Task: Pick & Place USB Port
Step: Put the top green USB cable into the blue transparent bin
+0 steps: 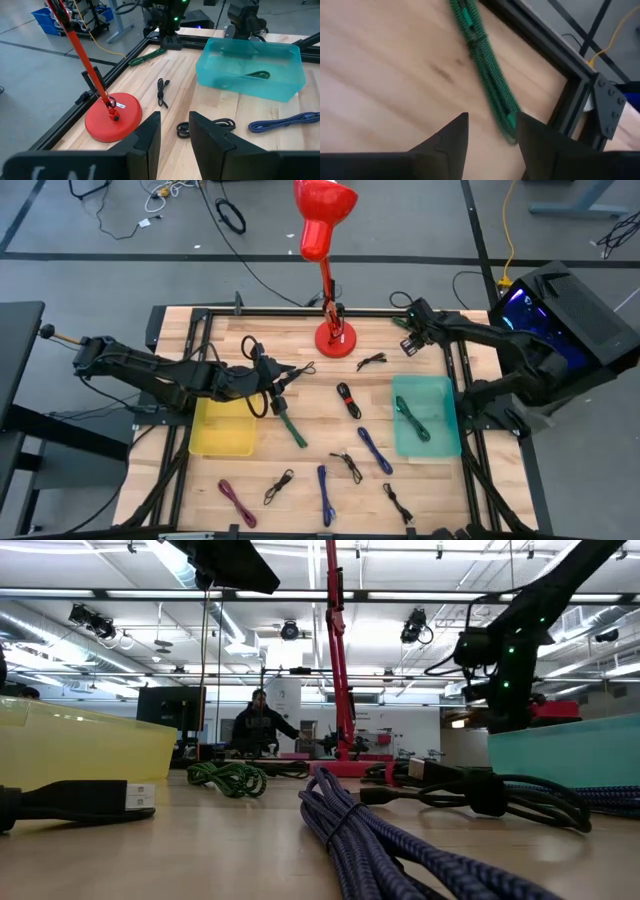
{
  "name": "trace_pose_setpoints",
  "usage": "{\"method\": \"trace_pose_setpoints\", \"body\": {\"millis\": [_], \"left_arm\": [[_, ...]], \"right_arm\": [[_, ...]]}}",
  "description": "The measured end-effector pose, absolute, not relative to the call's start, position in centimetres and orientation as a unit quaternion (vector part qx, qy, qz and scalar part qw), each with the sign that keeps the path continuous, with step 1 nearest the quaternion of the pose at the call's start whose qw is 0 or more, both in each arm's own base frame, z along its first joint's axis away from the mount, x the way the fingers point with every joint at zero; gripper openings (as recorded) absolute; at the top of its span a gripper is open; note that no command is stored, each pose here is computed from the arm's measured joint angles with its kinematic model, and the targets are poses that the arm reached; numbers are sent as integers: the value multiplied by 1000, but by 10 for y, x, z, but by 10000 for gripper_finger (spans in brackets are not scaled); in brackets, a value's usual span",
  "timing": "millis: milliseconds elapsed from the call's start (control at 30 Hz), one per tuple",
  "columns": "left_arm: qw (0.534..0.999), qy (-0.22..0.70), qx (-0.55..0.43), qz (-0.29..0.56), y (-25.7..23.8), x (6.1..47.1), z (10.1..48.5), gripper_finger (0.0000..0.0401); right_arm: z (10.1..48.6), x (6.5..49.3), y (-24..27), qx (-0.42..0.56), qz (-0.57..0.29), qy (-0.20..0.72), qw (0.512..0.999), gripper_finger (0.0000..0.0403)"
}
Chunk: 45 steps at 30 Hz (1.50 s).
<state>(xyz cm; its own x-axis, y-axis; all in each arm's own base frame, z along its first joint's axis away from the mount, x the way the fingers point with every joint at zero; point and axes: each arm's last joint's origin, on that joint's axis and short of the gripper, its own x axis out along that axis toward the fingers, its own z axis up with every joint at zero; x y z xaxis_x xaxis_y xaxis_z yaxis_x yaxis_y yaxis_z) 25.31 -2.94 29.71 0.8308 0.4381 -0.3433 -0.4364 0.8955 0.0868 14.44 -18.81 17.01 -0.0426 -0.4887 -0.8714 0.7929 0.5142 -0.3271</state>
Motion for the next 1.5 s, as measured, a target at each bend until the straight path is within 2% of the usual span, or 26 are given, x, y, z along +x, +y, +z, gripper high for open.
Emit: {"method": "trace_pose_setpoints", "body": {"millis": [167, 400, 600, 967, 1133, 1333, 1500], "left_arm": [[957, 180, 2, 229, -29, 253, 297, 107], [958, 182, 1, 222, -30, 253, 297, 107], [957, 185, 2, 222, -30, 253, 296, 107], [955, 194, 6, 222, -31, 259, 291, 107], [953, 207, 12, 222, -31, 263, 285, 107], [953, 204, 10, 225, -30, 263, 285, 107], [953, 204, 11, 225, -30, 263, 285, 107]], "right_arm": [[173, 157, -204, 146, -475, 566, 658, 166], [166, 177, -224, 163, -452, 557, 678, 167], [155, 183, -235, 154, -440, 576, 672, 167], [144, 166, -254, 171, -437, 582, 665, 167], [143, 161, -257, 190, -401, 578, 685, 168], [141, 155, -261, 184, -411, 587, 673, 168], [122, 156, -263, 191, -394, 616, 654, 166]]}}
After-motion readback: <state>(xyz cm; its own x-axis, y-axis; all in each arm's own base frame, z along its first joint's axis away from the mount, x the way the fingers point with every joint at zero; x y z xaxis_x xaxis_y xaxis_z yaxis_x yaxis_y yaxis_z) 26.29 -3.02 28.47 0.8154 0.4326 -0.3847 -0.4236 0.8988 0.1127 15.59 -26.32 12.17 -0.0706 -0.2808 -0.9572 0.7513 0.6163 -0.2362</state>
